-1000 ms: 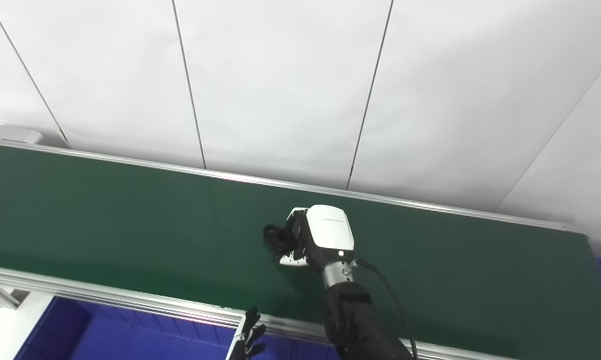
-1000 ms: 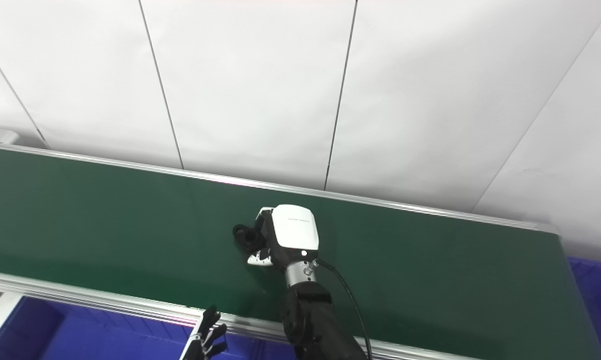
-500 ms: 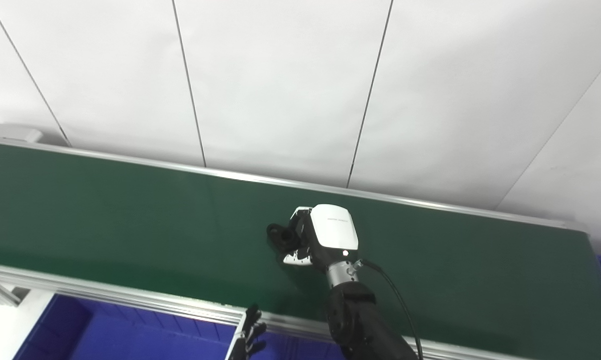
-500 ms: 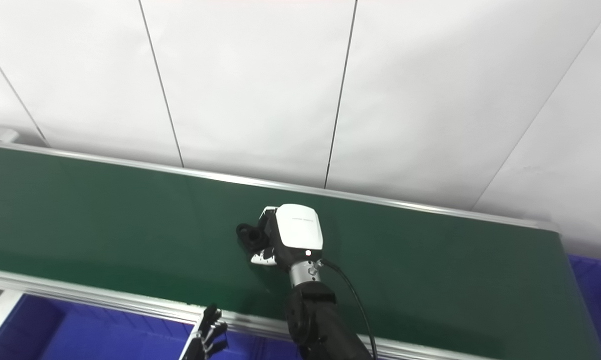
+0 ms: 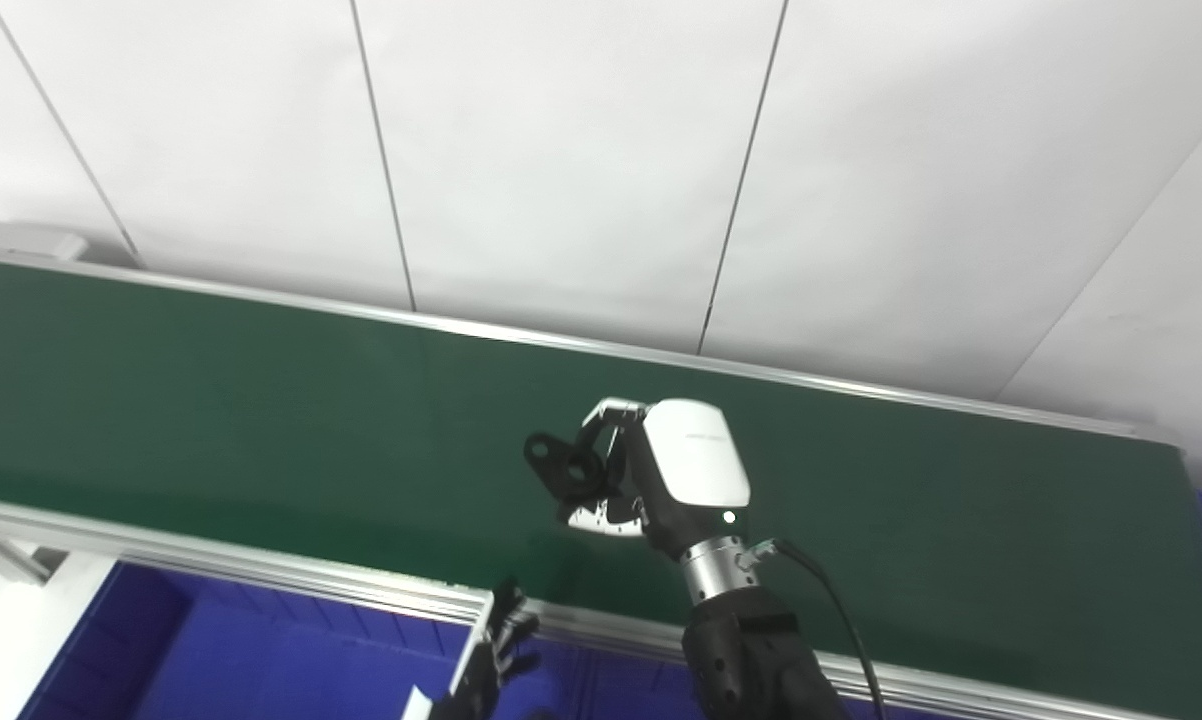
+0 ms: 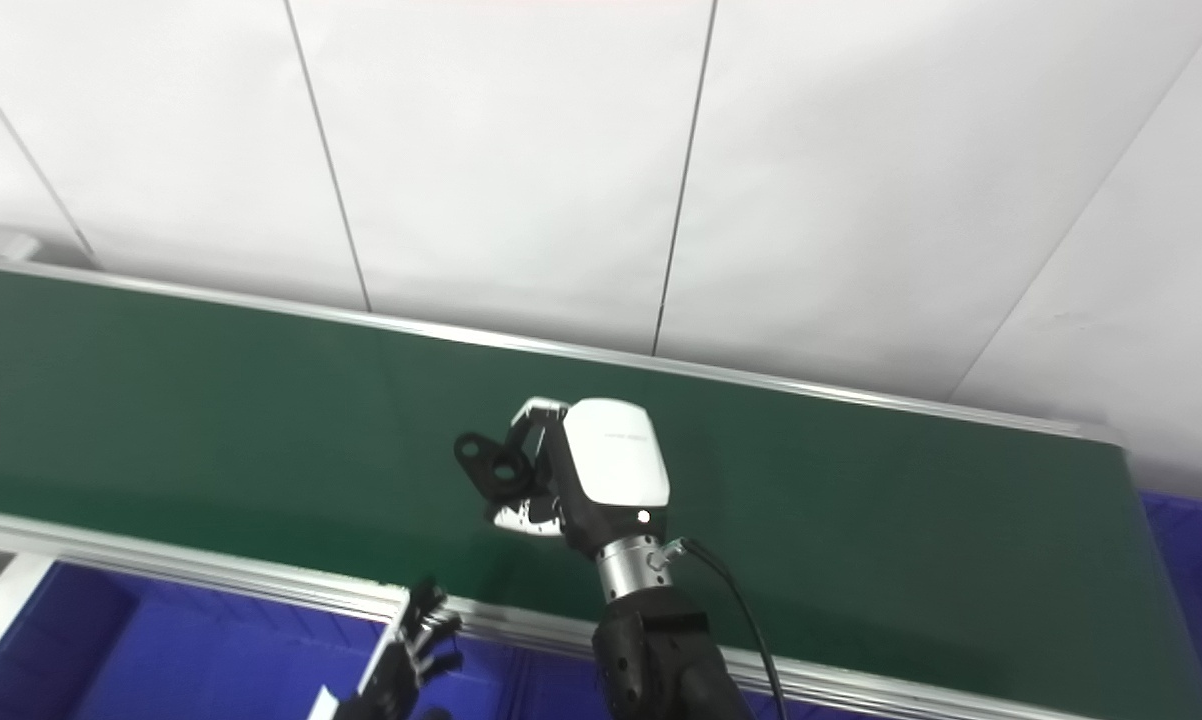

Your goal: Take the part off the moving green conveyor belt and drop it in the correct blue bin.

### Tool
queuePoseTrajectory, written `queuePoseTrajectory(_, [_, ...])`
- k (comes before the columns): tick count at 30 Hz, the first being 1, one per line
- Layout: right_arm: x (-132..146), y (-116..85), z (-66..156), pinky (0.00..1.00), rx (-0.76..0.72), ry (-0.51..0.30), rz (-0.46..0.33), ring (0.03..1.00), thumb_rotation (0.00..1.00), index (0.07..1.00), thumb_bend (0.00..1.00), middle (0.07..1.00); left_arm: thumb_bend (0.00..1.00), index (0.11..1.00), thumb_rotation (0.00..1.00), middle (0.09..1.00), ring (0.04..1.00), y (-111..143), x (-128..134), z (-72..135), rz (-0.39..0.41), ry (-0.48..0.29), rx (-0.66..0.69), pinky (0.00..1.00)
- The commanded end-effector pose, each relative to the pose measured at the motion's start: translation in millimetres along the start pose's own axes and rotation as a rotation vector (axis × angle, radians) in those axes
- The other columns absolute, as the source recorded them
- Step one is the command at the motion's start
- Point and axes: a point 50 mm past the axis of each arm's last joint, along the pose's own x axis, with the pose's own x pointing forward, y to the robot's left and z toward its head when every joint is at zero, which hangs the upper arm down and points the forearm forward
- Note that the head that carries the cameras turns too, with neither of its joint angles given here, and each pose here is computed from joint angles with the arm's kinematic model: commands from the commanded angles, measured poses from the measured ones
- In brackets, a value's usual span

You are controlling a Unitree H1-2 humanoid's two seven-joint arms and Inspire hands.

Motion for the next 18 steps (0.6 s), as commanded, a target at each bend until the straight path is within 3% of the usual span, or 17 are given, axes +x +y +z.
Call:
queuePoseTrajectory(1, [-4,-21,5,0.13,-0.007,-0.004,-0.038,0.184,0.15,0.488,0.50,0.279,0.47,1.000,0.90,0.993,0.920,6,3,8,-0.008,-0.044,-0.001,0.84])
queuePoseTrajectory(7, [-28,-50,8,0.16,-0.031,-0.021,-0.059,0.219,0.15,0.488,0.50,0.319,0.55,1.000,0.95,1.000,0.952,20,7,12,-0.020,-0.049,-0.004,0.91])
queuePoseTrajectory(12, [-59,-72,4,0.16,-0.021,0.054,-0.070,0.227,0.14,0.488,0.50,0.322,0.62,1.000,0.97,1.000,0.996,32,8,20,-0.038,-0.031,-0.019,0.99])
queuePoseTrajectory(18, [-101,-88,13,0.17,-0.001,0.149,-0.038,0.238,0.14,0.486,0.50,0.335,0.66,1.000,1.00,1.000,1.000,41,6,29,-0.042,-0.015,-0.025,1.00])
